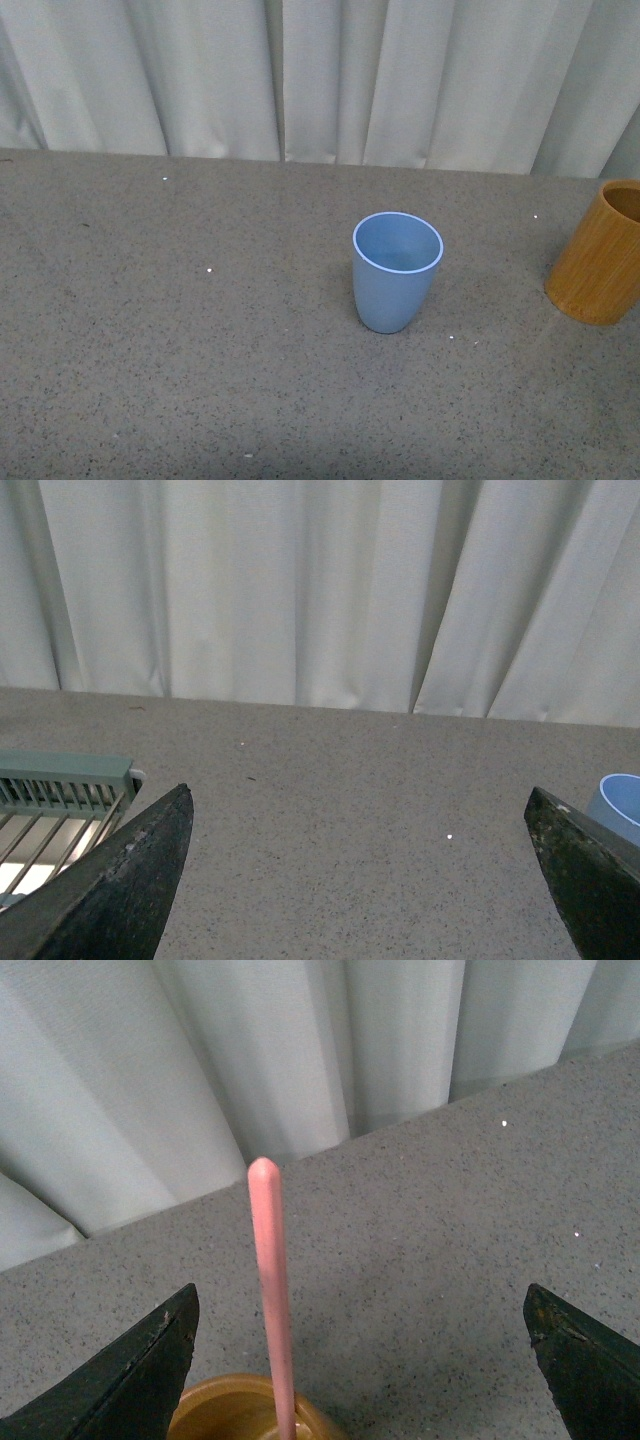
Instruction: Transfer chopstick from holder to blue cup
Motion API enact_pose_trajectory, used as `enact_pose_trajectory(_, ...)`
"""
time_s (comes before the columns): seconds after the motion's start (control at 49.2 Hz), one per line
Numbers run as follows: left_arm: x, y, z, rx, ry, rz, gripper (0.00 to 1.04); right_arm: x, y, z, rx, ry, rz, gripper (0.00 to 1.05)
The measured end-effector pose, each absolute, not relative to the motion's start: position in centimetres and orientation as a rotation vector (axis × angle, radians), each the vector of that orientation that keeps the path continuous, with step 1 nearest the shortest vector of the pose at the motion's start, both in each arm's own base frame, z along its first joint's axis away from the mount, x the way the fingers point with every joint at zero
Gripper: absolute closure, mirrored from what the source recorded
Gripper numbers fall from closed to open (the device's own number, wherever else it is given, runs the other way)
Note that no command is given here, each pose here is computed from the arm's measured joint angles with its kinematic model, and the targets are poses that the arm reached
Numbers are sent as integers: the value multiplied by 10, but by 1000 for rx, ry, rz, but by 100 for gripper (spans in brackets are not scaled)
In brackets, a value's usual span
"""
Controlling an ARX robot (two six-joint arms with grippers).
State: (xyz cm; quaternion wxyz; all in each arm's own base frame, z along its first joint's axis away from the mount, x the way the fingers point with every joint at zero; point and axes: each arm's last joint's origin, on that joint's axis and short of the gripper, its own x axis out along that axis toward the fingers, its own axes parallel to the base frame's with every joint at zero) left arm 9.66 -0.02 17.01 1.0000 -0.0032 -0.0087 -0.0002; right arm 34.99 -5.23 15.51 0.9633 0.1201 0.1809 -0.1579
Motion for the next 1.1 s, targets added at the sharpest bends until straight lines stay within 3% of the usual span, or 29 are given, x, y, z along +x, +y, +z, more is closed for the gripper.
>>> enact_pose_trajectory(1.098,97,0,170,-6,-17,0,7,392,-35,138,227,399,-359,10)
